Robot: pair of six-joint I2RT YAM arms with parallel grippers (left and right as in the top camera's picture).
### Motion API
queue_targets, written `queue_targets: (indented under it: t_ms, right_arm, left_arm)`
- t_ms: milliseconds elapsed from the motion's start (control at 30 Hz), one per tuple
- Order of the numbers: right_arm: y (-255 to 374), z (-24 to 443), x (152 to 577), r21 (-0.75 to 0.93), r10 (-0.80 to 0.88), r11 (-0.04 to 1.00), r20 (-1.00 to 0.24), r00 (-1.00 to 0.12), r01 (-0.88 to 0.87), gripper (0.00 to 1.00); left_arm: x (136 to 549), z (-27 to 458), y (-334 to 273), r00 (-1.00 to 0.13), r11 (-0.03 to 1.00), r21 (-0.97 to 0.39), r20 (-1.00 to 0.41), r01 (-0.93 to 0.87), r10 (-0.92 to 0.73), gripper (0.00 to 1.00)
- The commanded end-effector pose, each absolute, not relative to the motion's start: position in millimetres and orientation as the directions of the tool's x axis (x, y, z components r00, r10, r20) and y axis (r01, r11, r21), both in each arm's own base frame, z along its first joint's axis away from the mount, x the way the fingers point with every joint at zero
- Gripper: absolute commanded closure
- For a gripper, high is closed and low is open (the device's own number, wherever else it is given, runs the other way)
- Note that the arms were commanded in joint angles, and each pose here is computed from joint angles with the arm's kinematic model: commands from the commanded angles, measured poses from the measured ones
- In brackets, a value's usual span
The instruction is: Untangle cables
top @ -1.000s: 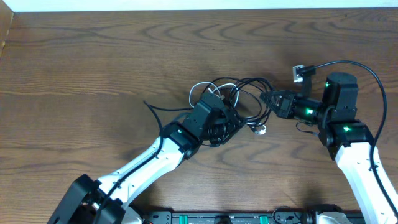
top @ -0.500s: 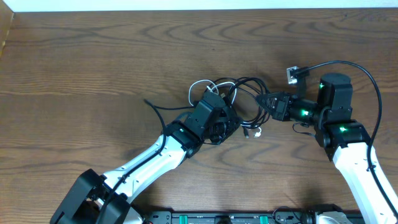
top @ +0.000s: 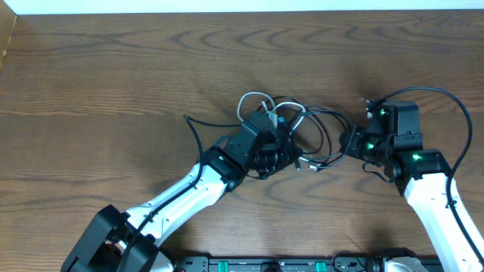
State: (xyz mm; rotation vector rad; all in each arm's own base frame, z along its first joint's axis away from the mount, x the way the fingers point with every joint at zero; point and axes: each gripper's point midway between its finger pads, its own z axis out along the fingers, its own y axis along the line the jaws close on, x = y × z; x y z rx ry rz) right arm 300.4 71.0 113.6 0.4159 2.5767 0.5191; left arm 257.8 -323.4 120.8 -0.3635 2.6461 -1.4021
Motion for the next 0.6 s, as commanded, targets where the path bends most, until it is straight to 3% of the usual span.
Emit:
queue_targets:
  t_ms: [0, 167, 367, 567]
  right_arm:
    - [46, 108, 303, 0.308, 0.382, 0.914, -0.443, -0.811, 0.262, 0.95]
    - [64, 112, 303, 0.375, 0.335, 0.911, -0.429, -0.839, 0.172, 0.89]
    - [125, 143, 298, 0.593, 0.167, 0.789, -0.455, -0.875, -0.158, 0.67]
    - [131, 147, 295, 0.622, 0.160, 0.762, -0.450, -0.879, -0.179, 0.65]
  left_arm:
    - [252, 141, -330, -0.988, 0.472, -0.881, -0.035, -0.041, -0.151, 0.93]
    - [260, 164, -329, -0.986, 0.389, -0.915, -0.148, 0.107, -0.076, 0.92]
    - [263, 169, -319, -0.974, 0.358, -0.911, -0.224, 0.203, -0.017, 0.92]
    - [263, 171, -315, -0.963, 0.340, -0.904, -0.270, 0.258, 0.013, 0.92]
